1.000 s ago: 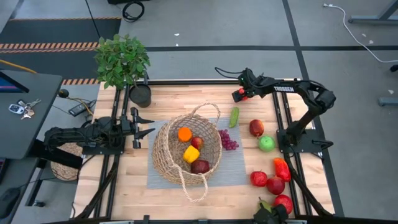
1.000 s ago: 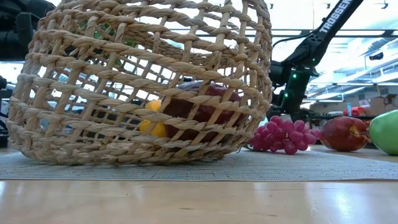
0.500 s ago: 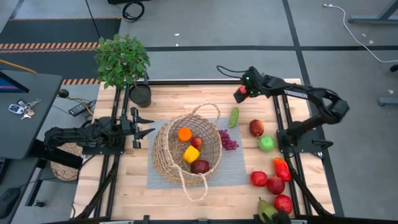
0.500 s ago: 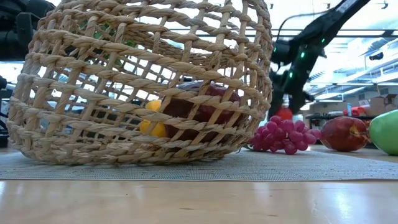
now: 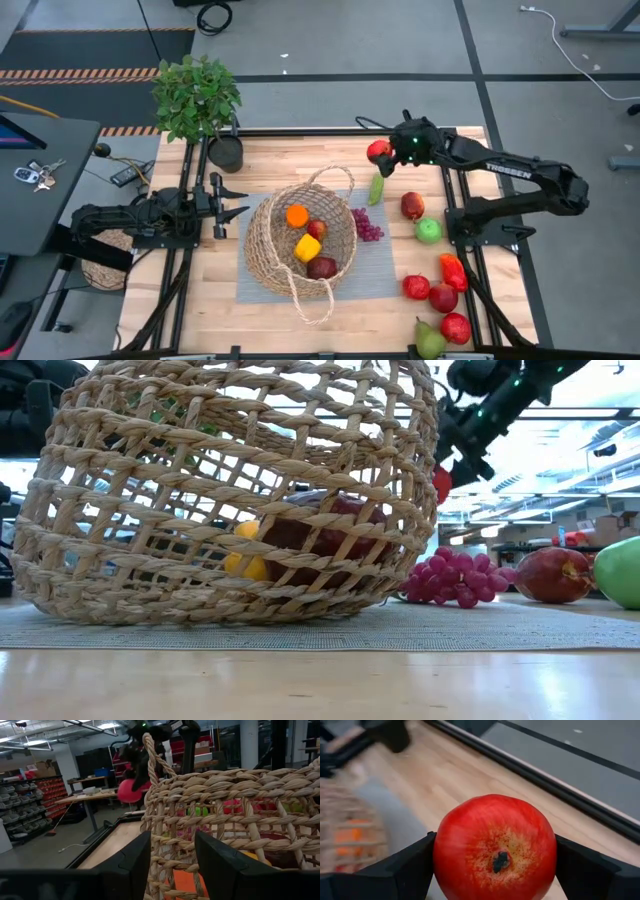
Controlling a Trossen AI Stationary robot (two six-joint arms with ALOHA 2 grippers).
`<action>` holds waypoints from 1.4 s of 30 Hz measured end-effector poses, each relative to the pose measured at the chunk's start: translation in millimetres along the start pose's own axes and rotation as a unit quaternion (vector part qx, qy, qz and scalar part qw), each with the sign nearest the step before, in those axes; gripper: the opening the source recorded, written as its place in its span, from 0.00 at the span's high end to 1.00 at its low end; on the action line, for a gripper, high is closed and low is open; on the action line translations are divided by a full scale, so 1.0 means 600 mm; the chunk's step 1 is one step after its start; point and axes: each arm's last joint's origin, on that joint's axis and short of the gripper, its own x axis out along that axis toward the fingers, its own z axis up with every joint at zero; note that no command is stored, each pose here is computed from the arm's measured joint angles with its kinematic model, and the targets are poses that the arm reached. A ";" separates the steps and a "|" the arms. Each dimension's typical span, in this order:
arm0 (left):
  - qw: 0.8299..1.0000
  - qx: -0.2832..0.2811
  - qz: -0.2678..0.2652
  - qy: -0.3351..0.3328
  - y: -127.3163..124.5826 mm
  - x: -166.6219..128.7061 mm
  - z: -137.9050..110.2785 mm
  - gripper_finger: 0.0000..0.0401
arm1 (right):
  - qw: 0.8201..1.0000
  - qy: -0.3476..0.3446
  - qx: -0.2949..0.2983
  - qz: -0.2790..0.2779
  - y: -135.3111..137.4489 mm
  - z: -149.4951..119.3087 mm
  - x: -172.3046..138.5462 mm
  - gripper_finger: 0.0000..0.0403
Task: Build produce basket
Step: Put the red apple in the basket
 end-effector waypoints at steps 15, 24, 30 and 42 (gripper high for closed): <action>1.000 0.000 0.000 0.000 0.000 0.000 0.000 0.60 | 0.984 -0.093 -0.053 0.142 0.082 -0.004 -0.076 0.12; 1.000 0.000 0.000 0.000 0.000 0.000 0.000 0.60 | 0.960 -0.157 -0.057 0.223 0.106 0.004 -0.118 0.12; 1.000 0.000 0.000 0.000 0.000 0.000 0.000 0.60 | 0.947 -0.168 -0.067 0.266 0.127 -0.002 -0.132 0.12; 1.000 0.000 0.000 0.000 0.000 0.000 0.000 0.60 | 0.928 -0.164 -0.100 0.320 0.163 -0.017 -0.140 0.12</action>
